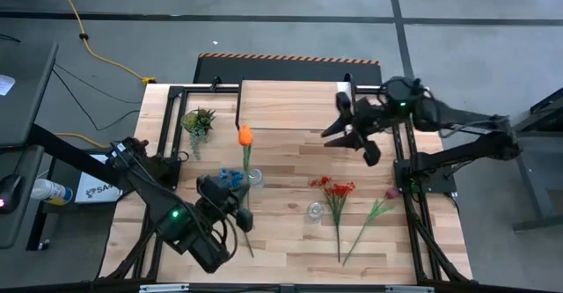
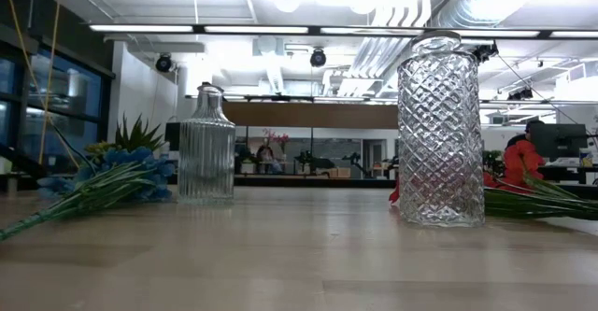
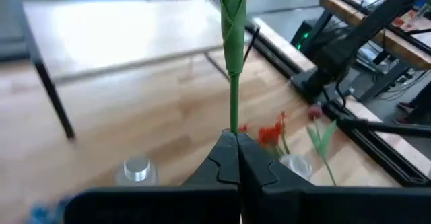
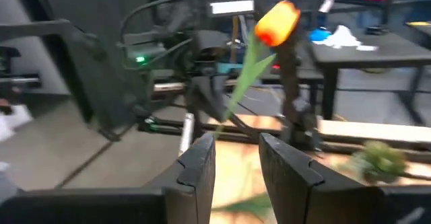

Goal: Pick and place flowers into a vace then onto a shelf
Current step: Put the orange flower into the right transparent vase

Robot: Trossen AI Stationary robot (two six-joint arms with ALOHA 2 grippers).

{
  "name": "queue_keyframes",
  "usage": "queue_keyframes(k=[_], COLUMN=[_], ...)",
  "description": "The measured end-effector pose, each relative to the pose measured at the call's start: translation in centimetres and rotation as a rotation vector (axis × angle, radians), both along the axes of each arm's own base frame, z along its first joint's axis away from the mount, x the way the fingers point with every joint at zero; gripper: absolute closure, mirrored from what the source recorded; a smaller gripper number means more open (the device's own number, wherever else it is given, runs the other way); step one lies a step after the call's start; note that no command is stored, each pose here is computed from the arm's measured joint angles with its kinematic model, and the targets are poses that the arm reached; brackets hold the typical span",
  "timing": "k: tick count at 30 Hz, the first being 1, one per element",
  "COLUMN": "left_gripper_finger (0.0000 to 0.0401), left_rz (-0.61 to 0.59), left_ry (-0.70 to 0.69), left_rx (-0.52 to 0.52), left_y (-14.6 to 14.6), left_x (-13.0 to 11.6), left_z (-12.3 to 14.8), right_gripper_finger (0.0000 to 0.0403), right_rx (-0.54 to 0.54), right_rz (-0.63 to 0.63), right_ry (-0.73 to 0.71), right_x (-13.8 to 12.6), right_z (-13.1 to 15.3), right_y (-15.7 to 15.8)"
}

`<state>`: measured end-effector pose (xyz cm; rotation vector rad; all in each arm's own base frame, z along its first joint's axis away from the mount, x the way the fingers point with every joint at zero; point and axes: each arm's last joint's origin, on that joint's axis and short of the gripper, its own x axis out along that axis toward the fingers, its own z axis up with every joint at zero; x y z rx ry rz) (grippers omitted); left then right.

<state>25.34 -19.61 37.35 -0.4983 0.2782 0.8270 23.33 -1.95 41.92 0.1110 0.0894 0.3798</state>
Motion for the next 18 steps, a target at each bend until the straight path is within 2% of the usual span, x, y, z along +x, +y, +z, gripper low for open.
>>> queue_keyframes(k=[5,10,18], left_gripper_finger=[0.038,0.038,0.038], left_rz=[-0.004,-0.012,-0.071], left_ry=[0.022,0.063,0.106], left_rx=[0.121,0.175,0.256], left_y=[1.8,3.4,3.9], left_x=[1.0,1.7,3.1], left_z=[2.3,4.2,5.3], right_gripper_finger=[0.0295,0.0294,0.0263], right_rx=[0.062,0.06,0.038], right_rz=[0.106,0.187,0.192], right_ry=[0.0,-0.039,-0.154], right_x=[2.7,4.9,6.3], right_z=[-1.3,-2.1,-2.0], right_y=[0.3,1.0,0.8])
